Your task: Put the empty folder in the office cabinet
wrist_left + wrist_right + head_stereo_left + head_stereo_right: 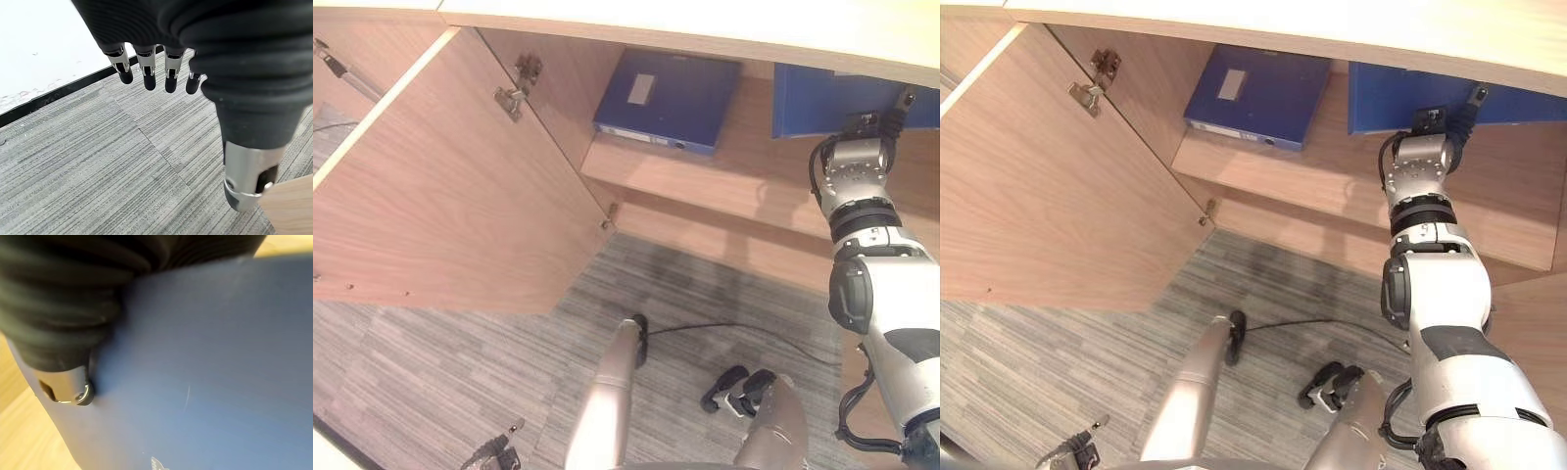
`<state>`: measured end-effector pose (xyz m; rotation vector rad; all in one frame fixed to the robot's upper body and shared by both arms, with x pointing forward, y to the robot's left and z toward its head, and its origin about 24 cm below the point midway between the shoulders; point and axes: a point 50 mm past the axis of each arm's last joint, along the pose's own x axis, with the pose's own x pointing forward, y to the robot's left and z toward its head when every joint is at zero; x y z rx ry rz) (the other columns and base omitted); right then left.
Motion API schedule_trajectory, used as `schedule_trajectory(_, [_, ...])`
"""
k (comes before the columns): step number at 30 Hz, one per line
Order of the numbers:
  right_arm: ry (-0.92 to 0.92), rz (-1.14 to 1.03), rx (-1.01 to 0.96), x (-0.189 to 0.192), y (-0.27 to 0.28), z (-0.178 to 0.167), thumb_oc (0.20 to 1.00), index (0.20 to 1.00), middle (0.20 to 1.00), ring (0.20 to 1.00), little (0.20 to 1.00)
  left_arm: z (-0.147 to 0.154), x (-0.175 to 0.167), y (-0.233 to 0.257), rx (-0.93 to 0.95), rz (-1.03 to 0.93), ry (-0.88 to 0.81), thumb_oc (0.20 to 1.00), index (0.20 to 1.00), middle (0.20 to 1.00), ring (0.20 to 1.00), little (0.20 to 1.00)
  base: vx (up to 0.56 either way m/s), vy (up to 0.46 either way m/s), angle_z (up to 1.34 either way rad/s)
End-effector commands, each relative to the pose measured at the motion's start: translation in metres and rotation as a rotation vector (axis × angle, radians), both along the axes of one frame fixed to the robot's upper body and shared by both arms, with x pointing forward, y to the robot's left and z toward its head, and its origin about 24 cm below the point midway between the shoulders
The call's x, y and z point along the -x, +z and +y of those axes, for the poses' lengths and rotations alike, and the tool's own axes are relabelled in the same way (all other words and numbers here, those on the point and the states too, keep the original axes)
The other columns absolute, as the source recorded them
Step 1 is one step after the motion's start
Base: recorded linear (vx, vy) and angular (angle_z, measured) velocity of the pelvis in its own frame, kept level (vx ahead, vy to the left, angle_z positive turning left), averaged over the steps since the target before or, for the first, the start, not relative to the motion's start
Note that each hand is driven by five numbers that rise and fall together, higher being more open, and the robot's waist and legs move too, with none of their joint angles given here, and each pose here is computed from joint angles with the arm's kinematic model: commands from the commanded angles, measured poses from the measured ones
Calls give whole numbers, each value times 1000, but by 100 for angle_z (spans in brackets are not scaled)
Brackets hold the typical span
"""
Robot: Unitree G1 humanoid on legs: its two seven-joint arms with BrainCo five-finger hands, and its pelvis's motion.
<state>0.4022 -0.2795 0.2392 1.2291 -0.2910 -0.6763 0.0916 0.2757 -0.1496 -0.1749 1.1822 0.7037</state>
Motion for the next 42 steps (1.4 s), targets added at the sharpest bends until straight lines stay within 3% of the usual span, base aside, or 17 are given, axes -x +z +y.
schedule_trajectory(1, [-63, -186, 2, 8, 54, -9, 200, 200, 200, 200, 200, 26, 11, 7, -88, 67, 7, 1000, 1000, 1000, 1000, 1000, 0, 0, 0])
schedule_trajectory(20, [-99, 38, -127, 11, -20, -26, 200, 200, 200, 200, 200, 17, 11, 3, -76, 73, 8, 1000, 1000, 1000, 1000, 1000, 2, 0, 2])
schedule_trajectory(27, [-74, 39, -124, 6, -26, -13, 200, 200, 200, 200, 200, 7, 13, 0, -90, 69, -44, 1000, 1000, 1000, 1000, 1000, -4, -10, 2])
schedule_trajectory(30, [-182, 15, -168, 23, -28, -48, 200, 200, 200, 200, 200, 13, 30, -1, -84, 135, 2, 1000, 1000, 1000, 1000, 1000, -11, -84, 7])
schedule_trajectory(34, [-208, -2, -163, 29, -27, -59, 200, 200, 200, 200, 200, 20, 35, 0, -101, 147, 1, 1000, 1000, 1000, 1000, 1000, 3, -27, 11])
schedule_trajectory(35, [-207, -14, -162, 30, -28, -61, 561, 561, 561, 561, 561, 22, 38, 1, -106, 154, -2, 1000, 1000, 1000, 1000, 1000, 0, 0, 0])
schedule_trajectory(37, [-201, -35, -154, 30, -28, -62, 1000, 1000, 1000, 1000, 1000, 23, 39, 1, -106, 156, -6, 1000, 1000, 1000, 1000, 1000, 0, 0, 0])
schedule_trajectory(42, [-170, -90, -146, 28, -30, -60, 1000, 1000, 1000, 1000, 1000, 26, 40, 2, -106, 153, -9, 1000, 1000, 1000, 1000, 1000, 0, 0, 0])
